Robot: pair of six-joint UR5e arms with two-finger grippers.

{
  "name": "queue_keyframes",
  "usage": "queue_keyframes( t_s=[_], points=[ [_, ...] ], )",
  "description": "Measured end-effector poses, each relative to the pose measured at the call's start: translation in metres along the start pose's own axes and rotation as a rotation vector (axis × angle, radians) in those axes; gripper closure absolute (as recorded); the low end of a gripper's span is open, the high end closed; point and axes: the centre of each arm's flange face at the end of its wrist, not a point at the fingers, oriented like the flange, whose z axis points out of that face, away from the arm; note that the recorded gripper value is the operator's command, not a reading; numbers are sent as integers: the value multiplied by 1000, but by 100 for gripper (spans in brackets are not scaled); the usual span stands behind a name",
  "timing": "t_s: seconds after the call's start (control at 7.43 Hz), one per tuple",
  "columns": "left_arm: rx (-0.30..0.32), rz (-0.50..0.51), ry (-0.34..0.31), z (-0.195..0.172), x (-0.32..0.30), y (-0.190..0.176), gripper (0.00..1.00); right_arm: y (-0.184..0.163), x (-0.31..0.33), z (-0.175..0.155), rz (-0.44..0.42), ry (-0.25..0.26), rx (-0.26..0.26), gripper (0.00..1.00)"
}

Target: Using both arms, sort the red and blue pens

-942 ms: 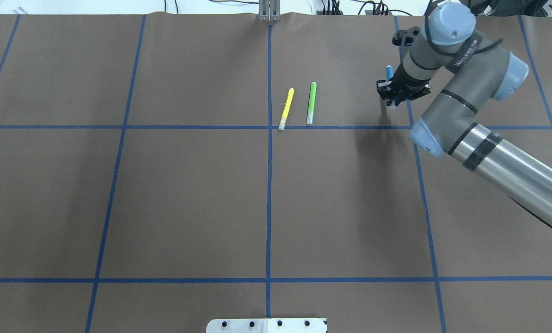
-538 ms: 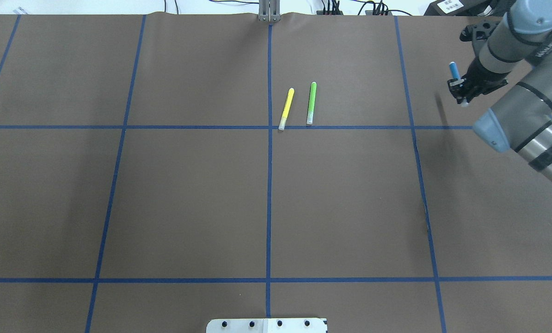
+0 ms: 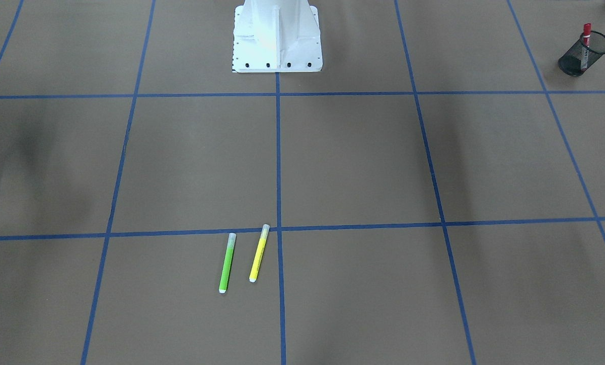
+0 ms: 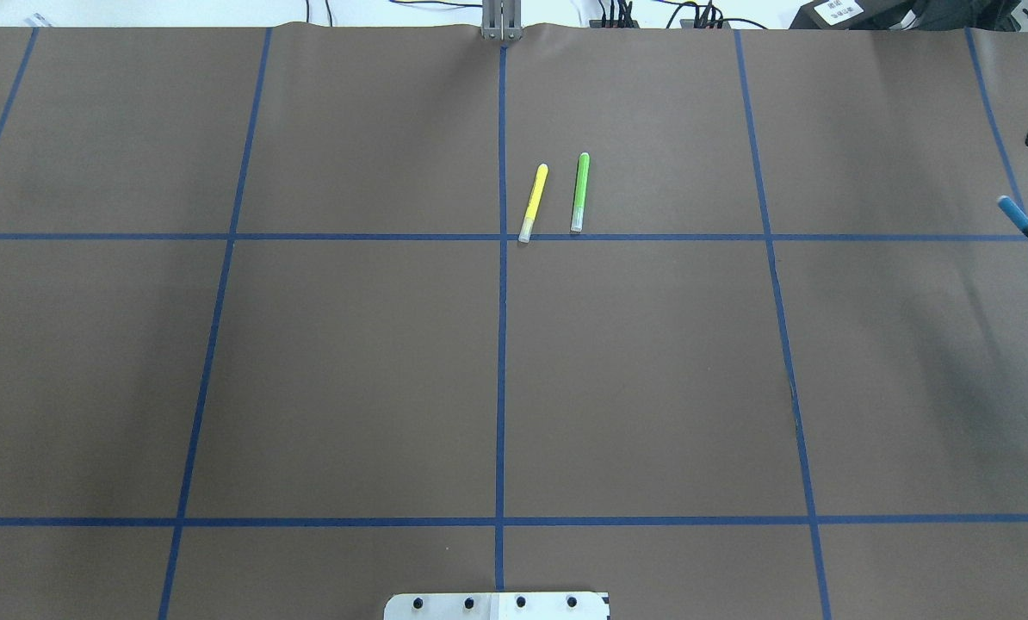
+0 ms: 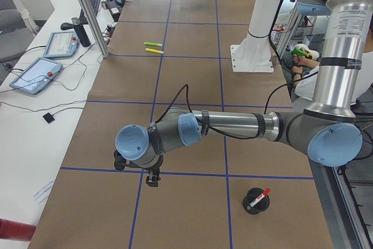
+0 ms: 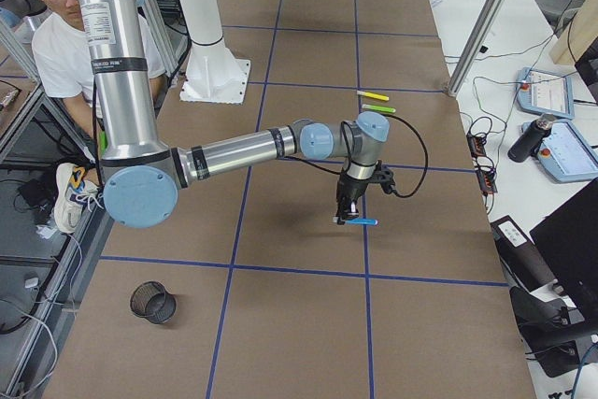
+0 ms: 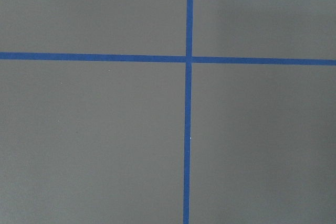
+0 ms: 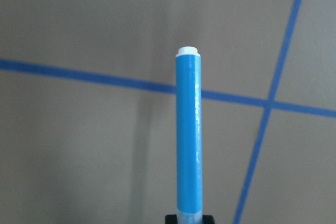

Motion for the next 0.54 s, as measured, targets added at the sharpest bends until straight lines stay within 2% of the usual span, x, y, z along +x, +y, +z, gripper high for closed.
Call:
queue_keyframes(
  t_s=[0.27,0.54],
  points=[
    [13,21,-5,-6,9,1,0,68,54,34,-22,-15,-163,100],
    [40,70,51,0,32,-9,0,122,77,66,-26,-55,-345,100]
  ],
)
